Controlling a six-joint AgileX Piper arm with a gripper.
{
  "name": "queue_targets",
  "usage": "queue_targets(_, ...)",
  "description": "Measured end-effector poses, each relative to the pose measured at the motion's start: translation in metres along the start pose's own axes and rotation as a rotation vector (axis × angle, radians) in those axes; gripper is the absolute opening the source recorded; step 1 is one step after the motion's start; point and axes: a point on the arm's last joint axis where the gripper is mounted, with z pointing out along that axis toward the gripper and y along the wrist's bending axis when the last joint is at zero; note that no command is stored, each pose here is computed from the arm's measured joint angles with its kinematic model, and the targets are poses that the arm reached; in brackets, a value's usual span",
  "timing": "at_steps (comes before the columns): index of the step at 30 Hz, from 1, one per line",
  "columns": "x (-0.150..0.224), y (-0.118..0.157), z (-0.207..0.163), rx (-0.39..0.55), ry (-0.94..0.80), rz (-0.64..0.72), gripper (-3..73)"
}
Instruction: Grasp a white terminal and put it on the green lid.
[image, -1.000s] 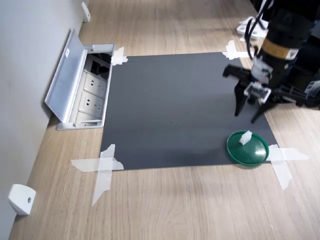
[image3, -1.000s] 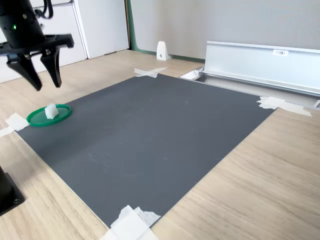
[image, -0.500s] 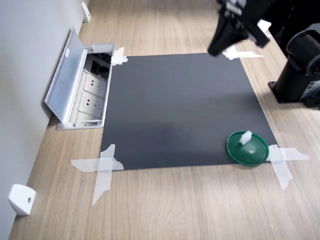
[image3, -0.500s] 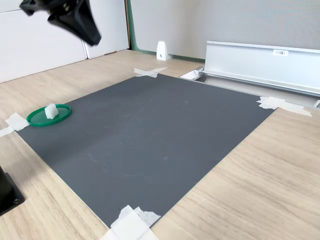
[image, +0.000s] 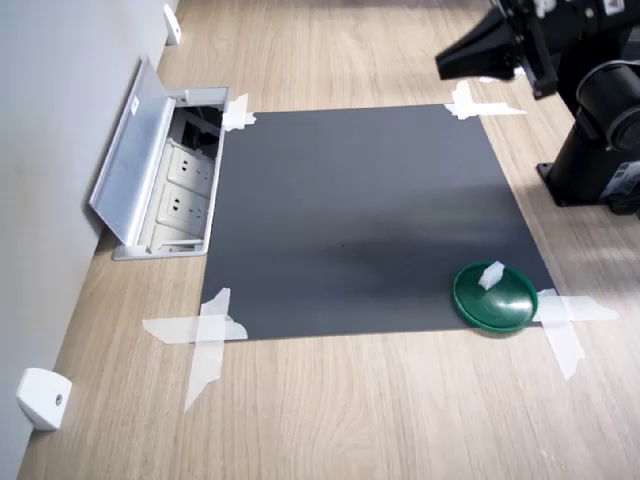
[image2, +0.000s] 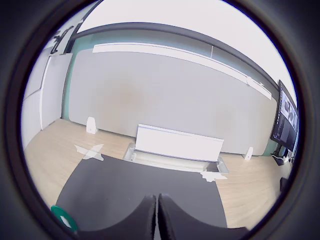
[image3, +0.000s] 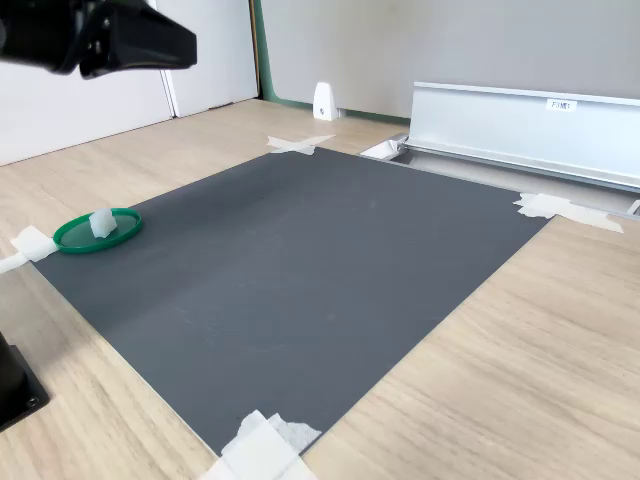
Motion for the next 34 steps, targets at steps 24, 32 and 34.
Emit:
queue_targets(24, 0.055, 0.01, -0.012, -0.007, 0.01, 0.018, -0.6)
queue_targets(32, 0.055, 0.01, -0.012, -0.007, 0.01, 0.018, -0.7)
queue_targets(34, 0.055, 0.01, -0.012, -0.007, 0.01, 0.019, -0.7)
